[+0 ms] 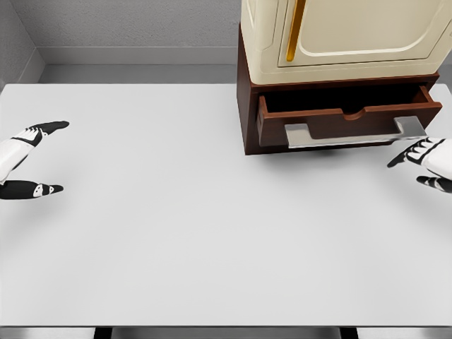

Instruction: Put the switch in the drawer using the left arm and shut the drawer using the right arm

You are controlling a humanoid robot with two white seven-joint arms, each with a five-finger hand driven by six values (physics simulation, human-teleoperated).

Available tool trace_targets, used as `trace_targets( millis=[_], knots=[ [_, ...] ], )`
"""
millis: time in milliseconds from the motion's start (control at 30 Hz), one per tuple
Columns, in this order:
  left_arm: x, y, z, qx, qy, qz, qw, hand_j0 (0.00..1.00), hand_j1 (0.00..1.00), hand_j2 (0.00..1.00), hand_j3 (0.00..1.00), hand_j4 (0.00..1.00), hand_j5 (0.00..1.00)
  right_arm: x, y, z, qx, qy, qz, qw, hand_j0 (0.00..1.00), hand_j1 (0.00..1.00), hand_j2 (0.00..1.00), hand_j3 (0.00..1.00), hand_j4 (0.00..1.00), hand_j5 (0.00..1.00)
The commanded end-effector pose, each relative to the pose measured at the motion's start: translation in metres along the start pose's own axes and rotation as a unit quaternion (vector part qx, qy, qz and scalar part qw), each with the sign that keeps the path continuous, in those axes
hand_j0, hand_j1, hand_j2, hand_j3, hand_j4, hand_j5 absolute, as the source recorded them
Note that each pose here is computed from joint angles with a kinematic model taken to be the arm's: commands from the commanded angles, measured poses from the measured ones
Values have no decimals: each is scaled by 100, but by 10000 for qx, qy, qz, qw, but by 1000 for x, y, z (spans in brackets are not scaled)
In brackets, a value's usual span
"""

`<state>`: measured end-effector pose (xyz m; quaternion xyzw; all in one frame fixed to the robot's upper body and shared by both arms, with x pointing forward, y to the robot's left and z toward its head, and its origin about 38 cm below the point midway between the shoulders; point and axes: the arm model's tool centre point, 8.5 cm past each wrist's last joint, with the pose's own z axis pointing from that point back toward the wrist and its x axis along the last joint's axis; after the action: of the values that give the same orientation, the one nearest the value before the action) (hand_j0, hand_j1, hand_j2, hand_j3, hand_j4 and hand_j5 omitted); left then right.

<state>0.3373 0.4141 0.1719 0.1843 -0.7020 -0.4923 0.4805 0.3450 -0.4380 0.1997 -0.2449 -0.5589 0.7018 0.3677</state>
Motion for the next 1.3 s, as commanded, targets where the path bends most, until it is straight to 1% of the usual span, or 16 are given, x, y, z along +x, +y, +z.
trace_targets(
  millis=[0,67,133,167,200,400,533,567,633,733,867,967,1067,1100,1267],
  knots=[
    [-1,0,1,21,8,46,10000,100,100,100,100,100,100,-3,4,0,-31,57,-92,9999,68,68,68,68,68,68],
    [-4,-1,1,16,49,83,10000,100,100,100,100,100,100,-3,6,-1,-40,69,-116,9999,68,68,68,68,68,68],
    [-4,-1,1,16,49,83,10000,100,100,100,100,100,100,0,12,-6,-98,48,-190,9998,68,68,68,68,68,68],
    [-4,-2,2,10,53,87,9999,100,100,100,100,100,100,-1,10,-10,-172,43,-197,9996,68,68,68,68,68,68],
    [-4,-2,2,10,53,87,9999,100,100,100,100,100,100,-4,12,-11,-209,99,-234,9995,68,68,68,68,68,68],
    [-4,-2,2,10,53,87,9999,100,100,100,100,100,100,-8,13,-11,-212,167,-257,9993,67,67,67,67,67,67],
    [-6,-2,2,18,69,96,9999,100,100,100,100,100,100,-7,13,-16,-279,143,-287,9991,65,65,65,65,65,65],
    [-6,-2,2,15,81,106,9999,100,100,100,100,100,100,-7,15,-17,-293,158,-321,9989,65,65,65,65,65,65],
    [-6,-2,2,21,71,106,9999,100,100,100,100,100,100,-5,16,-23,-333,131,-300,9989,66,66,66,66,66,66],
    [-6,-2,2,20,77,111,9999,100,100,100,100,100,100,-4,18,-31,-435,101,-365,9983,65,65,65,65,65,65],
    [-6,-2,2,15,81,106,9999,100,100,100,100,100,100,-4,17,-45,-434,26,-382,9983,65,65,65,65,65,65],
    [-6,-2,2,20,77,111,9999,100,100,100,100,100,100,-4,16,-46,-443,26,-380,9983,65,65,65,65,65,65],
    [-6,-2,2,16,75,101,9999,100,100,100,100,100,100,-5,11,-50,-508,15,-348,9981,65,65,65,65,65,65],
    [-6,-2,2,21,71,106,9999,100,100,100,100,100,100,-2,11,-56,-523,-41,-353,9980,65,65,65,65,65,65],
    [-6,-2,3,10,85,110,9999,100,100,100,100,100,100,-5,23,-66,-470,11,-508,9976,66,66,66,66,66,66]
  ],
)
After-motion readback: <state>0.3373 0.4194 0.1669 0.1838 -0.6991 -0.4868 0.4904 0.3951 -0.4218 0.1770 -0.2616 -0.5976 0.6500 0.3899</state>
